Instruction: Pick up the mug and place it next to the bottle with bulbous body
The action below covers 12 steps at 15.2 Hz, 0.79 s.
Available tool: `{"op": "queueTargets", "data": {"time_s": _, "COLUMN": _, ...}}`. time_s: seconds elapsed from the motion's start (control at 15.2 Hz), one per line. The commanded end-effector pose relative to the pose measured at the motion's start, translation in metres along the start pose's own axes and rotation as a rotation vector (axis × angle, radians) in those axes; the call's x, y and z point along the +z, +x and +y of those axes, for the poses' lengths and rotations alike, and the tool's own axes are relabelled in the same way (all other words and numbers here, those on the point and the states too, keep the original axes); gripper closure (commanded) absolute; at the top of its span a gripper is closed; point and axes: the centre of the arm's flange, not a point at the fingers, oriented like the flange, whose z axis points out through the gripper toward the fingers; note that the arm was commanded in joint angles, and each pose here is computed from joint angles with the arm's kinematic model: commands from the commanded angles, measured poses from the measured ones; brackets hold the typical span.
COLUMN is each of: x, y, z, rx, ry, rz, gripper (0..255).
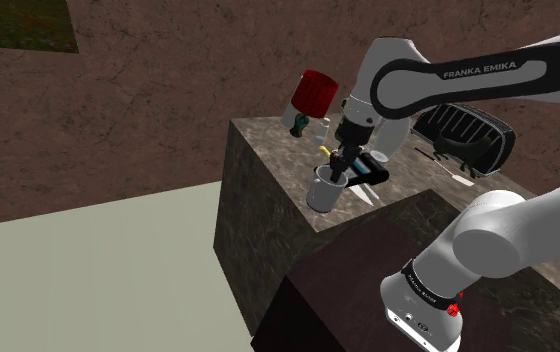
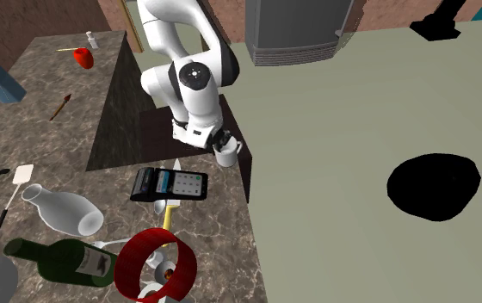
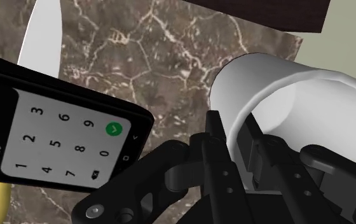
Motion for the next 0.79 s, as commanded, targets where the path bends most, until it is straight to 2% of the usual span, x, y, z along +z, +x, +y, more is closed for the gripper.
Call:
{"op": "queueTargets", "data": {"time_s": 0.0, "x": -0.011, "y": -0.002, "z": -0.002, "rx": 0.0, "ry": 0.0, "rz": 0.0, "gripper": 255}}
{"op": "queueTargets", "data": {"time_s": 0.73, "x": -0.068, "y": -0.008, "z": -0.006, "rx": 0.0, "ry": 0.0, "rz": 0.0, "gripper": 255}}
